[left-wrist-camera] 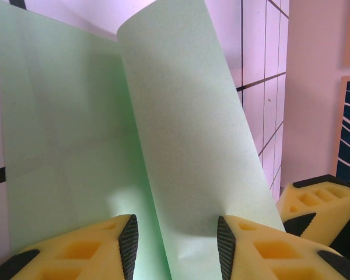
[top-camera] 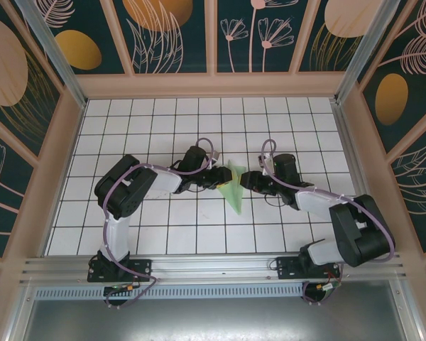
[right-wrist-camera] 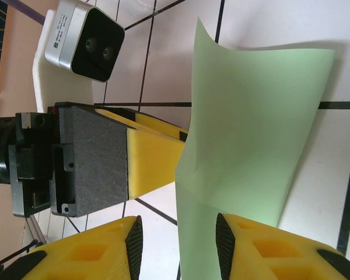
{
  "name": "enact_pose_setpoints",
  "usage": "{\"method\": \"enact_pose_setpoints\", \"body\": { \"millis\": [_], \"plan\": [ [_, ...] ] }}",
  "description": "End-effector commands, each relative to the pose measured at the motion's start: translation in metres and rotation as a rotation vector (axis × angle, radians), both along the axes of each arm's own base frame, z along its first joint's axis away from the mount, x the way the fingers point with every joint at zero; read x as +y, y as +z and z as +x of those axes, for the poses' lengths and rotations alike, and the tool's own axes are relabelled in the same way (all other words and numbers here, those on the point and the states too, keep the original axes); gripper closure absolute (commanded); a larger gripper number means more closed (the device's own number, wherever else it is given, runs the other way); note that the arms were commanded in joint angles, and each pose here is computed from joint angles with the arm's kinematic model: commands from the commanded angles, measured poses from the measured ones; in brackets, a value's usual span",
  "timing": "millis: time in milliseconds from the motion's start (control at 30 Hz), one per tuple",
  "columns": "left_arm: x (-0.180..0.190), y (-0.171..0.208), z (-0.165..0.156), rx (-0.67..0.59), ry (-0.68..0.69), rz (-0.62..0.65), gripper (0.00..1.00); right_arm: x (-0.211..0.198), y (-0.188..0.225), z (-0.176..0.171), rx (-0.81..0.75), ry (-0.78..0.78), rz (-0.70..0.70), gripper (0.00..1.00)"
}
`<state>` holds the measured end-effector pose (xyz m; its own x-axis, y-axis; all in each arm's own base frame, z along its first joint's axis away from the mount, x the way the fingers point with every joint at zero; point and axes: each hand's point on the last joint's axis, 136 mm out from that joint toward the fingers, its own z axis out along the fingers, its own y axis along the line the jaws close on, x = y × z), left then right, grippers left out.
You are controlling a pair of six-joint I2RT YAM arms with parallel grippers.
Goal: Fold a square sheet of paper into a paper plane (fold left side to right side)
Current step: Fourth fold the wing at the center of the table.
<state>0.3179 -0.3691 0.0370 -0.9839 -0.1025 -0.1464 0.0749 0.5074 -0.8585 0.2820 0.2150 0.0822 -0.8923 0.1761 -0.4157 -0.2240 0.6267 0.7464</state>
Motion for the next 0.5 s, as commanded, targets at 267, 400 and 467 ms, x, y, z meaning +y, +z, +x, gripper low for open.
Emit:
{"method": "enact_pose_setpoints", "body": {
  "millis": [267, 400, 467],
  "plan": [
    [0.008, -0.025, -0.002, 0.028, 0.014, 0.069, 0.56, 0.02, 0.003, 0.014, -0.022, 0.038, 0.011, 0.65],
    [0.008, -0.024, -0.002, 0.029, 0.014, 0.069, 0.56, 0.02, -0.005, 0.016, -0.008, 0.035, -0.014, 0.72],
    [0.008, -0.025, -0.004, 0.031, 0.012, 0.071, 0.56, 0.019, -0.008, 0.016, -0.005, 0.032, -0.028, 0.78]
  ]
}}
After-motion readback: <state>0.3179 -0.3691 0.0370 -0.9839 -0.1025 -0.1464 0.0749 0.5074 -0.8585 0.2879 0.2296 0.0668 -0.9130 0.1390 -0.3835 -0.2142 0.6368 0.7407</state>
